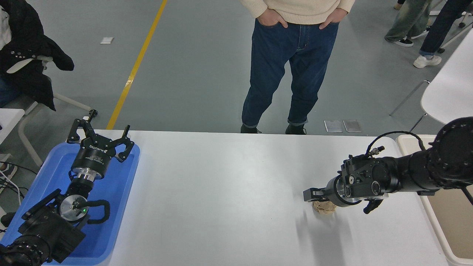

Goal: Pick up paper ball place in dustbin

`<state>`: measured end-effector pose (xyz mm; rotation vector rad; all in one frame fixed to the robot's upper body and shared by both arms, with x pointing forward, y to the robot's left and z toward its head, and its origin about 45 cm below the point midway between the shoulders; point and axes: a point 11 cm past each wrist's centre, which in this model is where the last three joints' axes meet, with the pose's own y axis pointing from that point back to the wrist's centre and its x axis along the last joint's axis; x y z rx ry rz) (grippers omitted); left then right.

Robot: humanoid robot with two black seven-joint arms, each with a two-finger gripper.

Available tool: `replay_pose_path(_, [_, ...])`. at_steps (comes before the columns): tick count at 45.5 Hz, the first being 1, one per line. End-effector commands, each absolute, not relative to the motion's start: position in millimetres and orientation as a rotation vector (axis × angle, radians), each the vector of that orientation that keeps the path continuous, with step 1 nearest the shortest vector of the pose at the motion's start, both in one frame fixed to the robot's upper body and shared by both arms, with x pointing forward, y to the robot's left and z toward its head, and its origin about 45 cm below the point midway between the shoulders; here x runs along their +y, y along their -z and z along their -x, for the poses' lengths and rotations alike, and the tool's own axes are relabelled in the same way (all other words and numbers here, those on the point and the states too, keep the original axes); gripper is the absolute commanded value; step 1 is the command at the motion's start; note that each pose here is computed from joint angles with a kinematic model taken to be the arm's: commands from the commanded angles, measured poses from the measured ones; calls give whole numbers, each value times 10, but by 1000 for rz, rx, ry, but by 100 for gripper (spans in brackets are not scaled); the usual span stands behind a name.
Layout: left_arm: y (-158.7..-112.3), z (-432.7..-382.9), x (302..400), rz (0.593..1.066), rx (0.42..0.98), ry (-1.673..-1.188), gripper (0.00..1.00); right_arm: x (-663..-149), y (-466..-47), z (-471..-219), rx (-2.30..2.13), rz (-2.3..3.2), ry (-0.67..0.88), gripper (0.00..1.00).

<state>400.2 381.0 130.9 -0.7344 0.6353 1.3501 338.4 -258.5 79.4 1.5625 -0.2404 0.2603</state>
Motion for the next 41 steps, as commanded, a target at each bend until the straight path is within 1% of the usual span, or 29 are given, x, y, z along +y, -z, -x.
replay_pose_path(1, [-1304, -3997, 3812, 734, 636, -1351, 100, -2600, -692, -3346, -259, -1562, -263, 90])
replay_pose_path(3, [-1310, -4003, 3811, 735, 635, -1350, 100, -2603, -690, -3351, -265, -1561, -265, 88])
replay_pose_path(4, [-1310, -4003, 3811, 735, 635, -1350, 100, -2592, -691, -3354, -268, -1563, -267, 85])
replay_pose_path(7, [-1304, -3997, 3812, 734, 636, -1351, 100, -2582, -684, -3348, -270, -1566, -262, 72])
replay_pose_path(8, [-1310, -4003, 3811, 735, 635, -1350, 100, -2582, -684, -3348, -270, -1566, -262, 67])
replay_pose_path(11, [-1310, -4003, 3811, 735, 635, -1350, 100, -2580, -667, -3329, -268, -1567, -257, 57])
replay_pose_path(16, [-1310, -4003, 3811, 735, 635, -1350, 100, -2581, -654, -3311, -265, -1569, -250, 47])
replay_pose_path(25, [-1311, -4004, 3805, 734, 636, -1348, 100, -2578, -631, -3270, -247, -1572, -236, 23])
replay_pose_path(28, [-1310, -4003, 3810, 735, 635, -1350, 100, -2567, -630, -3246, -237, -1575, -227, 8])
replay_pose_path(30, [-1310, -4003, 3811, 735, 635, -1350, 100, -2561, -628, -3227, -226, -1578, -219, 1])
replay_pose_path(36, [-1312, -4004, 3807, 735, 635, -1349, 100, -2549, -662, -3148, -186, -1588, -181, 0])
replay_pose_path(41, [-1312, -4004, 3807, 735, 635, -1349, 100, -2616, -885, -3084, -134, -1593, -129, 0])
